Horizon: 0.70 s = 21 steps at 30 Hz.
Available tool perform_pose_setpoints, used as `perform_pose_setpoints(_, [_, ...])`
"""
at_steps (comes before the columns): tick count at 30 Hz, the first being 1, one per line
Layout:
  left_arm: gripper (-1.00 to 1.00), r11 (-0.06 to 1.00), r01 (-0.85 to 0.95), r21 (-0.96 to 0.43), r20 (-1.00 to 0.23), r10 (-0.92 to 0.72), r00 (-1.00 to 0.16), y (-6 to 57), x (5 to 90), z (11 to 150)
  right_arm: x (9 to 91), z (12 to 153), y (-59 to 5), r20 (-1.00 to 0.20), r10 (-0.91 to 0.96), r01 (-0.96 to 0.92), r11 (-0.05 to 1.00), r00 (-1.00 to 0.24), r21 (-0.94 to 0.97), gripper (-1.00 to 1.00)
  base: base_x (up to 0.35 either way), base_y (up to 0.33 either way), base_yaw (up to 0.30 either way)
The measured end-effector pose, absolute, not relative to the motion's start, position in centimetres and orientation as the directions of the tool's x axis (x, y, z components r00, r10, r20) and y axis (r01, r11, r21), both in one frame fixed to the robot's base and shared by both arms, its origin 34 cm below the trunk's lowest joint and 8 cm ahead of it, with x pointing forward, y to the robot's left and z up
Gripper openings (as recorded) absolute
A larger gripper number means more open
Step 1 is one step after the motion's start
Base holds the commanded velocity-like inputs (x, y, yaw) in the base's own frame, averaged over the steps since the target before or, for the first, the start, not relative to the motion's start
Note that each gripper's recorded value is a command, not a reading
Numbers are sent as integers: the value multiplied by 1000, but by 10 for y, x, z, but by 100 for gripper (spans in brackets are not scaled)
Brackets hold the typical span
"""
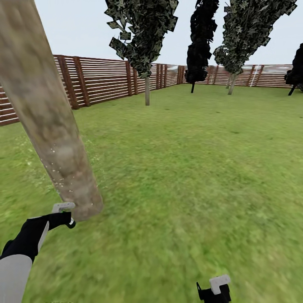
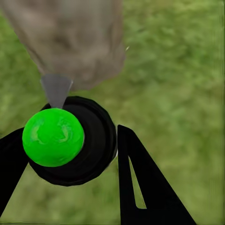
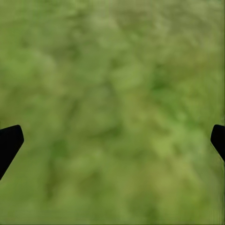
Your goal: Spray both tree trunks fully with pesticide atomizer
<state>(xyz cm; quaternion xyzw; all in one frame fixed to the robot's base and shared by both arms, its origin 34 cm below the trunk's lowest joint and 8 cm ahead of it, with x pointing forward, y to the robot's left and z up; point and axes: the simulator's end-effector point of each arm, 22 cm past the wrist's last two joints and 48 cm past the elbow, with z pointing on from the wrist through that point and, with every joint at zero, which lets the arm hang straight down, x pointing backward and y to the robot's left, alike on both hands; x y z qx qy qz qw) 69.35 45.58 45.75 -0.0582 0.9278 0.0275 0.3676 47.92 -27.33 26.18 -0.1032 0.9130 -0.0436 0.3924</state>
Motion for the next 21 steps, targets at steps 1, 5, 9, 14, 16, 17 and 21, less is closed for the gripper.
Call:
perform_pose_setpoints(1, [-100,992,-128,9,-685,-87,-723,456,693,457,479,262,-273,-708,-223,-154,975,-671,-161,100,132,-248,276])
perform_pose_setpoints(5, [-100,992,-128,9,-685,-87,-723,456,694,457,480,262,-273,-708,-223,-154,975,-670,-161,100,132,-249,278])
perform_pose_setpoints(9, [-100,992,-128,9,-685,-87,-723,456,693,457,479,262,-273,-708,-223,-154,975,-671,-161,100,133,-249,278])
perform_pose_setpoints(14, [-100,992,-128,8,-685,-88,-723,456,694,457,479,262,-273,-708,-223,-154,975,-670,-161,100,173,-240,181])
perform_pose_setpoints(16, [-100,992,-128,9,-685,-87,-723,456,693,457,479,262,-274,-707,-223,-154,975,-671,-161,100,179,-233,10])
perform_pose_setpoints(17, [-100,992,-128,9,-685,-87,-723,456,694,457,479,262,-275,-707,-224,-154,975,-671,-162,100,125,-251,2])
perform_pose_setpoints(21, [-100,992,-128,9,-688,-86,-721,456,695,459,479,262,-276,-707,-224,-152,975,-670,-164,100,22,-269,0])
